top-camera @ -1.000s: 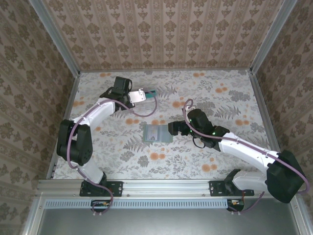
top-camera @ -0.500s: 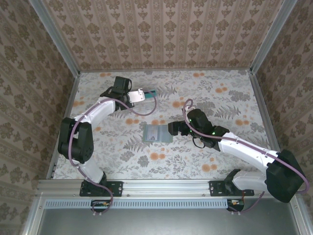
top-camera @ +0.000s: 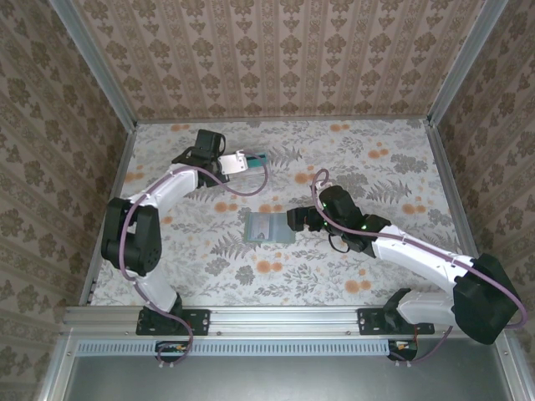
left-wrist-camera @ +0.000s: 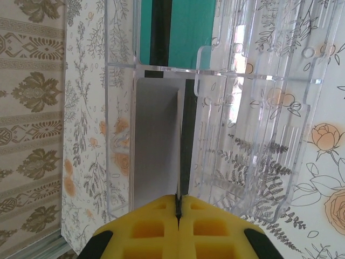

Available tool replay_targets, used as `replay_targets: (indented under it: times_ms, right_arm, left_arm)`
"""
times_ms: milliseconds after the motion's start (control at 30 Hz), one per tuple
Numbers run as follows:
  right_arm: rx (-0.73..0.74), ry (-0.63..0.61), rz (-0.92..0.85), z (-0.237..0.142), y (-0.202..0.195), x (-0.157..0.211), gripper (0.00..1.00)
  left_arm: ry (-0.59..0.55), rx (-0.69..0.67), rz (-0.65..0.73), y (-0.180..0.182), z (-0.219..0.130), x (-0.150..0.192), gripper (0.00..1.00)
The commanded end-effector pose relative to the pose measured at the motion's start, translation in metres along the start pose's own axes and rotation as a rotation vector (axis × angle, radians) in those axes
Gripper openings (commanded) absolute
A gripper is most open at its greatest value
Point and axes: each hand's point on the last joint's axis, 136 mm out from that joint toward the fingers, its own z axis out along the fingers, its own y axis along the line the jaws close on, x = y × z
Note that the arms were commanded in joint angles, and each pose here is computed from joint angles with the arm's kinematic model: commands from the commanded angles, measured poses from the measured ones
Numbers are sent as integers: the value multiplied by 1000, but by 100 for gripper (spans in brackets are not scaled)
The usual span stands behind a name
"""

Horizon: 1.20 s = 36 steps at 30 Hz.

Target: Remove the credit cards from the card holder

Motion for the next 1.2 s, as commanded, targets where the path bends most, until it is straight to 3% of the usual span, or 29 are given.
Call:
replay_targets:
  times_ms: [0,167,267,400,900,1167]
  right_arm:
    - [20,-8,18,3,-6,0,100]
    - [21,-7,18,3,-6,0,100]
    - [19,-5,16,4,-5,0,100]
    - [18,-4,16,4,-5,0,100]
    - [18,0,12,5,-5,1,100]
    - [16,7,10,7,-5,3,100]
  left_arm:
    - [-5,-13,11,11,3,-3,0]
    - [-3,-16,7,12,6,-4,3]
    - [4,-22,5,14,8,-4,20]
    - [27,-47,-14,20,13,-1,25]
    - [100,-102,-71,39,30,16,30]
    - [74,-88,-97,38,25,11,30]
